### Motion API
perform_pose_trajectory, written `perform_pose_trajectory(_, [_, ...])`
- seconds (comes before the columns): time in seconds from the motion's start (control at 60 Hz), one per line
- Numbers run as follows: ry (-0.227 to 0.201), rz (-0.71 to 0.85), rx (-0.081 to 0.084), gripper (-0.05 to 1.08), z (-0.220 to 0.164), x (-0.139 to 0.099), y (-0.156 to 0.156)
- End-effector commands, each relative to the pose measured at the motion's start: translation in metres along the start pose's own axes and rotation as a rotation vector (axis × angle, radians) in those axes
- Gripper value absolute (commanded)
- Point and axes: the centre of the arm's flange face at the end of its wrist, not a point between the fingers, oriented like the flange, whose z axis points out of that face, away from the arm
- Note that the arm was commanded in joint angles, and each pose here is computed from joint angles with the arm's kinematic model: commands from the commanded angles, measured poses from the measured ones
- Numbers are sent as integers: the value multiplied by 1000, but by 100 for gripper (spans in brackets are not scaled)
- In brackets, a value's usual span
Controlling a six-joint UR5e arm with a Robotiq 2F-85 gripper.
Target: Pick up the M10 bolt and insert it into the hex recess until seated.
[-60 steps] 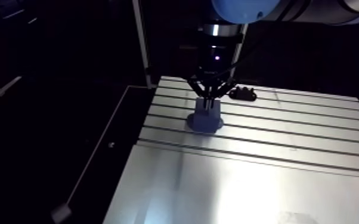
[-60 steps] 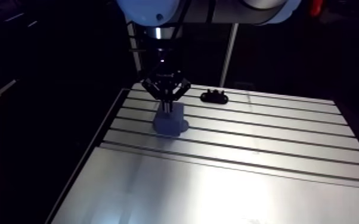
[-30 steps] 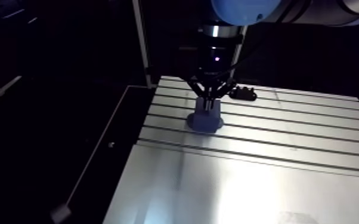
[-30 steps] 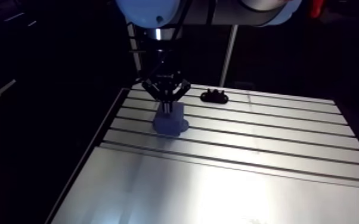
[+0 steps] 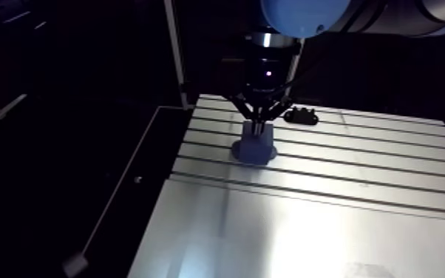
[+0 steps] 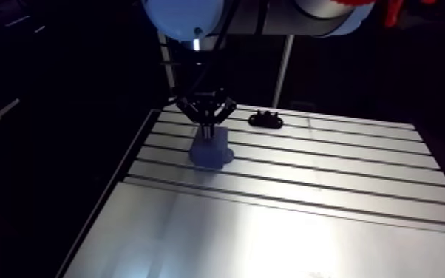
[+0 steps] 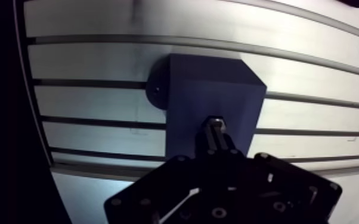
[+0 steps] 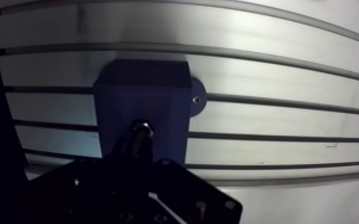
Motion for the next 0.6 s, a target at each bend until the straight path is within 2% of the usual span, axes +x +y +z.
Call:
perform_pose_trajectory(0.017, [1,0,0,108,0,0,0])
perform_pose_trajectory(0.6, [-5,-12,0,108,3,-2,0])
